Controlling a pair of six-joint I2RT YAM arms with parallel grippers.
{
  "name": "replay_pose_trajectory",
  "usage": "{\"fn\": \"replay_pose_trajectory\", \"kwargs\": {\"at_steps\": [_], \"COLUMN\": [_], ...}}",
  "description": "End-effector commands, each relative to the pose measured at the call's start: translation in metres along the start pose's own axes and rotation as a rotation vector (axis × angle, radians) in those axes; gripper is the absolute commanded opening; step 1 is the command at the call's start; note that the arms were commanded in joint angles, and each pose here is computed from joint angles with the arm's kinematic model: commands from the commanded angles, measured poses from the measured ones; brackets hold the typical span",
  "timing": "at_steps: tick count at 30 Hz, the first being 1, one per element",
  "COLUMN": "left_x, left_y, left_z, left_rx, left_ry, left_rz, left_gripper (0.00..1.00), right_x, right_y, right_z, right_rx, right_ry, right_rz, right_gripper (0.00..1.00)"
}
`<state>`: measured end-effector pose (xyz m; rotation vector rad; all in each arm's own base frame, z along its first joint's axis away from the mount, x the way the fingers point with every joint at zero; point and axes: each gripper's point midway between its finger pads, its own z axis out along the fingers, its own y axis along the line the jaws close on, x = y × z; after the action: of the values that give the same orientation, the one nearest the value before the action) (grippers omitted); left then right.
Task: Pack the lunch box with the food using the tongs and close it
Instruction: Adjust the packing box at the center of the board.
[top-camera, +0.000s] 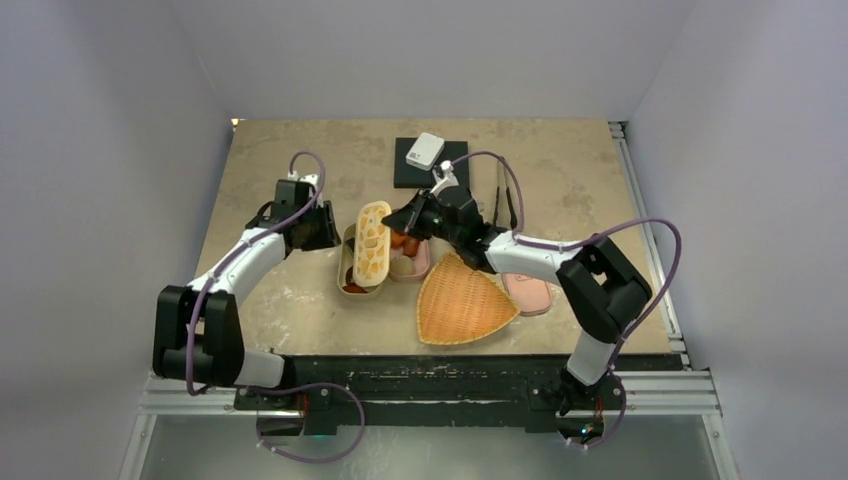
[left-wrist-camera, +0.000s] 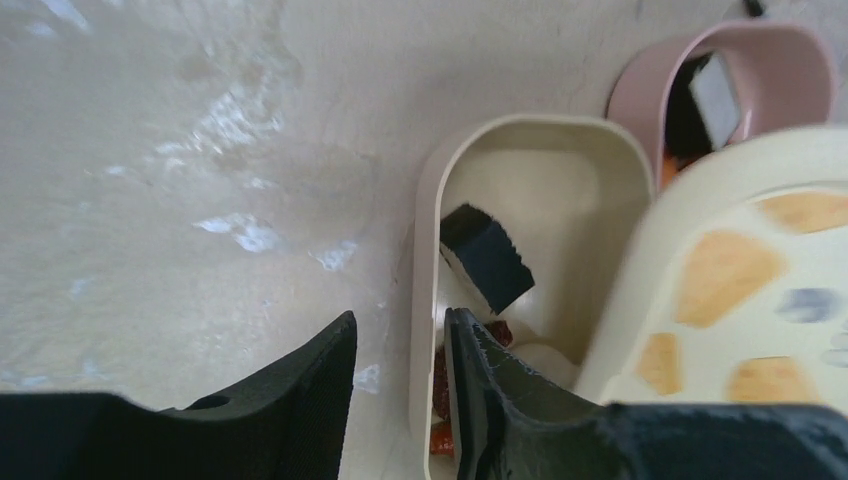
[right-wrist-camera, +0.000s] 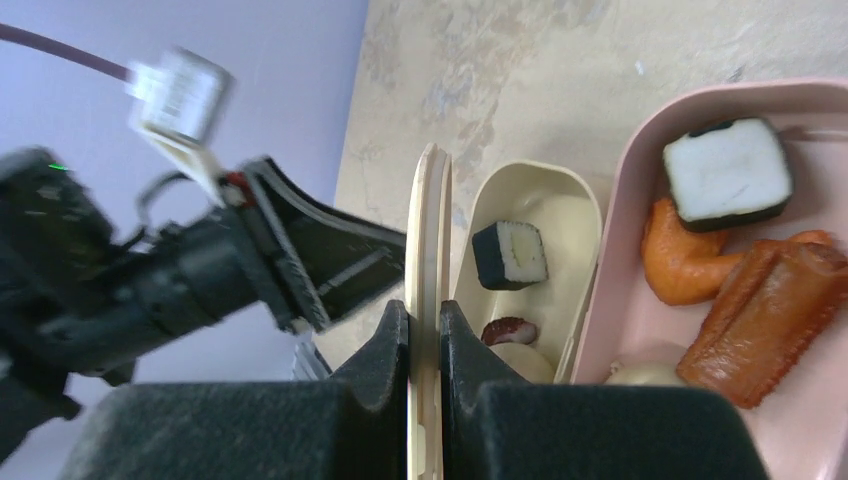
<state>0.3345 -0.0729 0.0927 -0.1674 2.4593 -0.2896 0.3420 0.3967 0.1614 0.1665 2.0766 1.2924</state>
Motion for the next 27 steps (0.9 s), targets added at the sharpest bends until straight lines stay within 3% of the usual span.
{"fn": "replay_pose_trajectory", "kwargs": {"at_steps": [1, 6, 8, 10, 11, 16, 22, 24, 27], "left_x": [0.048, 0.075, 0.081, 0.082, 0.076, 0.023, -0.015, -0.013, 0.014], "left_y": [-0.011, -0.016, -0.016, -0.015, -0.014, -0.017, -0.032, -0.032, -0.026], "left_z": [0.01, 0.015, 0.019, 0.02, 0.018, -0.01, -0.05, -0.048, -0.036], "left_rx": [0.096, 0.069, 0.027, -0.025, -0.07, -0.245, -0.436, -0.44, -0.481], "left_ry": [0.16, 0.238, 0.264, 0.264, 0.24, 0.079, -0.021, -0.006, 0.151], "left_rz": [-0.006, 0.052, 0.093, 0.143, 0.174, 0.288, 0.461, 0.492, 0.596], "left_gripper": [0.4, 0.46, 0.33, 0.06, 0.0, 0.0, 0.0, 0.0, 0.0], "right_x": [-0.053, -0.082, -0.09, -0.097, -0.1, -0.111, -0.118, -0.118, -0.116], "right_y": [0.029, 0.017, 0.014, 0.012, 0.012, 0.006, -0.005, -0.008, -0.007], "right_z": [-0.032, -0.062, -0.074, -0.086, -0.092, -0.115, -0.128, -0.13, -0.13], "right_rx": [-0.008, 0.056, 0.066, 0.079, 0.084, 0.1, 0.119, 0.122, 0.113], "right_ry": [-0.183, -0.283, -0.32, -0.352, -0.365, -0.411, -0.436, -0.439, -0.432], "right_rz": [0.002, -0.02, -0.026, -0.034, -0.038, -0.052, -0.057, -0.056, -0.056], "right_gripper": [0.0, 0.0, 0.0, 0.0, 0.0, 0.0, 0.0, 0.0, 0.0]}}
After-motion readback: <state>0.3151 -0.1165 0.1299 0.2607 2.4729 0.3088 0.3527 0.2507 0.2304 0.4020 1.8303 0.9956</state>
